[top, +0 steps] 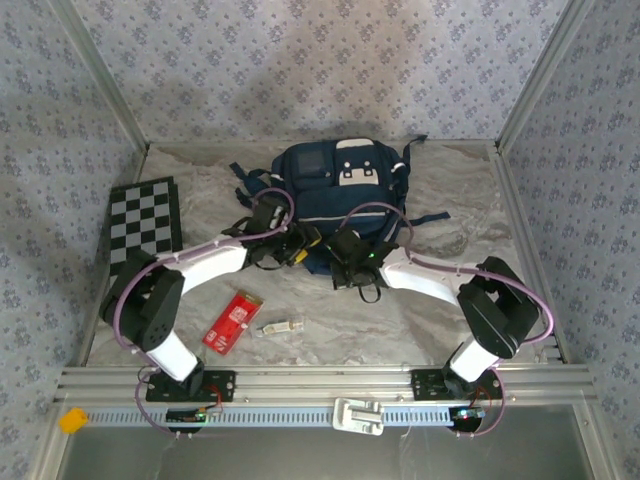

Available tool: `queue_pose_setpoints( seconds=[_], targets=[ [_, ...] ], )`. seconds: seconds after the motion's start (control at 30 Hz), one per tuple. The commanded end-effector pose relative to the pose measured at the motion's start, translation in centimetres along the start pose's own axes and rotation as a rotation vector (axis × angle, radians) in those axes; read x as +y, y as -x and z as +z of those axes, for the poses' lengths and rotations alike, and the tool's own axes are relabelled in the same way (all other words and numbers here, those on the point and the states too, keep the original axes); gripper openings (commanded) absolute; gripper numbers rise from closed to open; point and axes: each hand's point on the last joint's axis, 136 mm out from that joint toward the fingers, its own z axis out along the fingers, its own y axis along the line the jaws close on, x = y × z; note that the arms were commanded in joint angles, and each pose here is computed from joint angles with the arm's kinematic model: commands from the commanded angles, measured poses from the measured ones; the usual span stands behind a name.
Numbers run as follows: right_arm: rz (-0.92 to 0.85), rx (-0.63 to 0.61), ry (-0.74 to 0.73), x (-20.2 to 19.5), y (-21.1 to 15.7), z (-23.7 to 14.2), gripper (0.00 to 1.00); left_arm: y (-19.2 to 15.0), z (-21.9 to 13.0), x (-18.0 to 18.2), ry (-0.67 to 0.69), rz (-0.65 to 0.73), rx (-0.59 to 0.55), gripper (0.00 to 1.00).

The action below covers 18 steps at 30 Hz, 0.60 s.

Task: Pack the student bag
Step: Zip the student bag at the center of the table.

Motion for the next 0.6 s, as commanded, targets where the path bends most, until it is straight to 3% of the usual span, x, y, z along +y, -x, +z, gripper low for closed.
queue_pose_setpoints(
  seconds=[0.0, 0.17, 0.3, 0.57],
  targets=[
    [-0.005, 0.0, 0.003, 0.5, 0.6, 0.2, 0.02, 0.9, 1.3, -0.6, 0.012, -0.069, -0.019, 0.53],
    [0.009, -0.006, -0.024, -0.1, 1.0, 0.2, 0.03, 0.0, 2.1, 1.4, 0.089, -0.078, -0.021, 0.4],
    [0.002, -0.009, -0.023, 0.0, 1.3, 0.5, 0.06, -0.3, 2.8, 3.0, 0.116, -0.088, -0.012, 0.24],
    [-0.008, -0.012, -0.047, 0.2, 2.3, 1.2, 0.17, -0.4, 2.7, 2.7, 0.11, -0.073, -0.004, 0.02]
  ],
)
